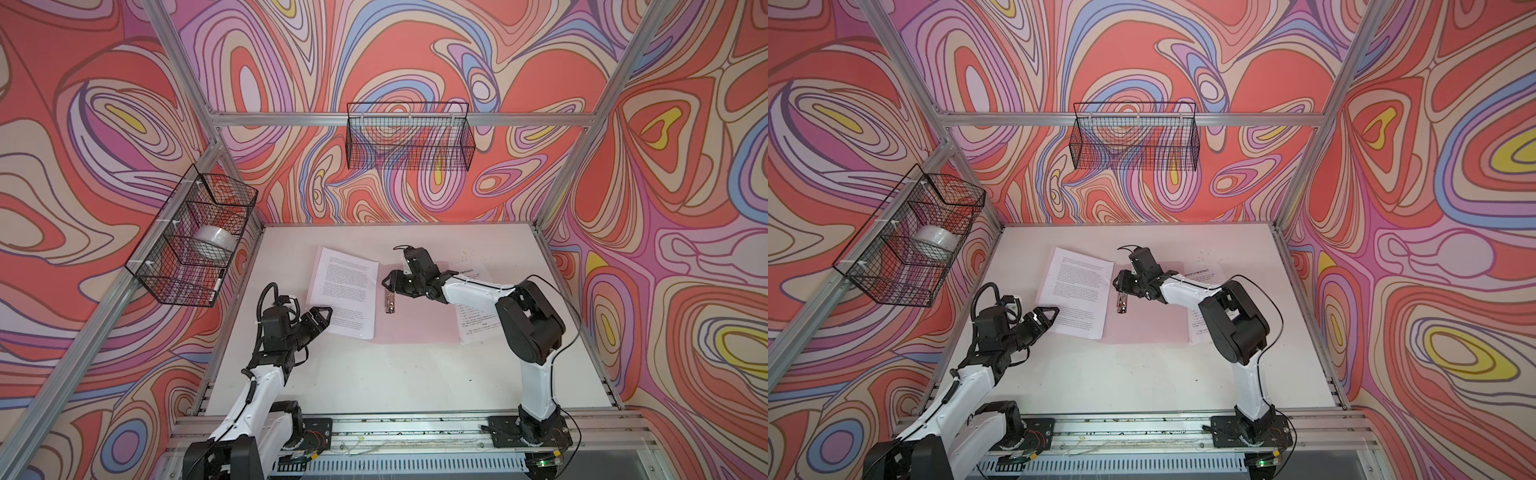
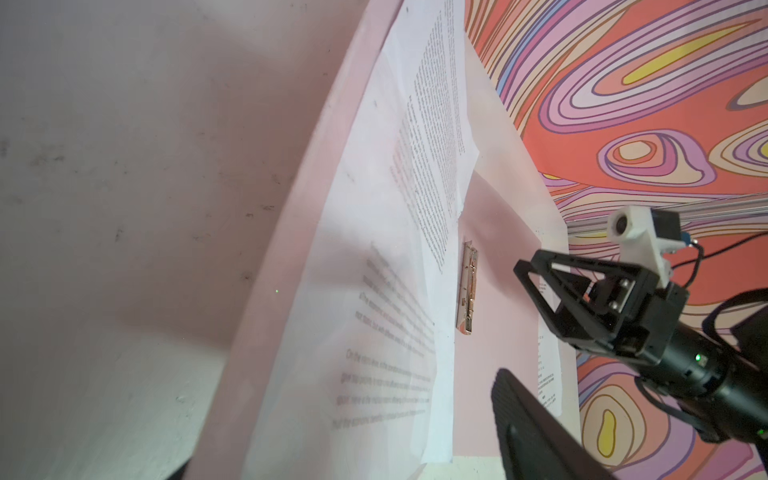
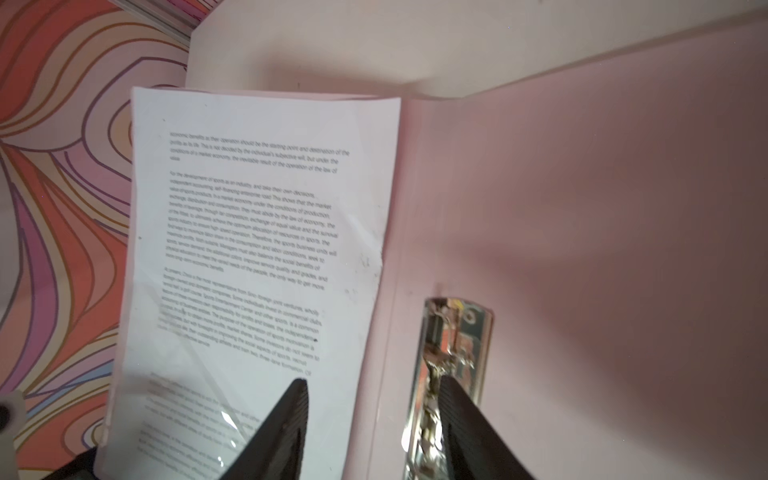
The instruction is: Put the files into the folder
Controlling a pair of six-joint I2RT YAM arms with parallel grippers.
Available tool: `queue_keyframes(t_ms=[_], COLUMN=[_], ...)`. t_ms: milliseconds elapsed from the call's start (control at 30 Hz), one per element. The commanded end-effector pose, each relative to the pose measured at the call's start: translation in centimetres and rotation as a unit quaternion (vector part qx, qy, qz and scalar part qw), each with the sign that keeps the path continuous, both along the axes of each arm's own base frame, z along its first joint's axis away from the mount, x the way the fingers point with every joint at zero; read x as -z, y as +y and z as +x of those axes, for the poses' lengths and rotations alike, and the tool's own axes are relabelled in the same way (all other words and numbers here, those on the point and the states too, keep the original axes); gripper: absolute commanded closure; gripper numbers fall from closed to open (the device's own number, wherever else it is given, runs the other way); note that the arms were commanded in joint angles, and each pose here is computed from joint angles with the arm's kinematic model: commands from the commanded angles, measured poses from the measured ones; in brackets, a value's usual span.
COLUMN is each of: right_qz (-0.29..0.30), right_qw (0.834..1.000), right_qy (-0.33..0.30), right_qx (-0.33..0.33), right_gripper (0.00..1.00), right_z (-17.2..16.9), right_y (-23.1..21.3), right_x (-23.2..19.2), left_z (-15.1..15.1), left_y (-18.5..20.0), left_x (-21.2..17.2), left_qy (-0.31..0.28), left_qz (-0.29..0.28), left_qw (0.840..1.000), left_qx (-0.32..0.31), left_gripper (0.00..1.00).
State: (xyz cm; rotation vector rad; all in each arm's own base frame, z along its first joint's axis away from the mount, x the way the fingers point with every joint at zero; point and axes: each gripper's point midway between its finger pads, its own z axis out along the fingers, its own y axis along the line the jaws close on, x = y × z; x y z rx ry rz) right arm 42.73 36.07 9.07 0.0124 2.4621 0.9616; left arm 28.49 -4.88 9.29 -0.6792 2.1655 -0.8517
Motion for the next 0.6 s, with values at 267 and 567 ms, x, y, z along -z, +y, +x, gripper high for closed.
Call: queue_keyframes(t_ms=[267,567], right_qz=[0.011,0.019], right_qw=[0.999,0.998], right_qy=[0.039,0.057], right_qx=[-0.021,-0.023], right_gripper=[0.47,0.48], right_z=[2.3,2.4], right_y=[3.2,4.0], right_x=[3.3,4.6], left_z=[-0.6,0.1], left_y=[0.6,0.2], left_x=[1.4,1.4], left_qy=[0.001,-0.001], left_qz=[0.024,0.018], left_qw=[1.0,1.0], left_qx=[-0.01,0.002], left_gripper=[0.2,0.2])
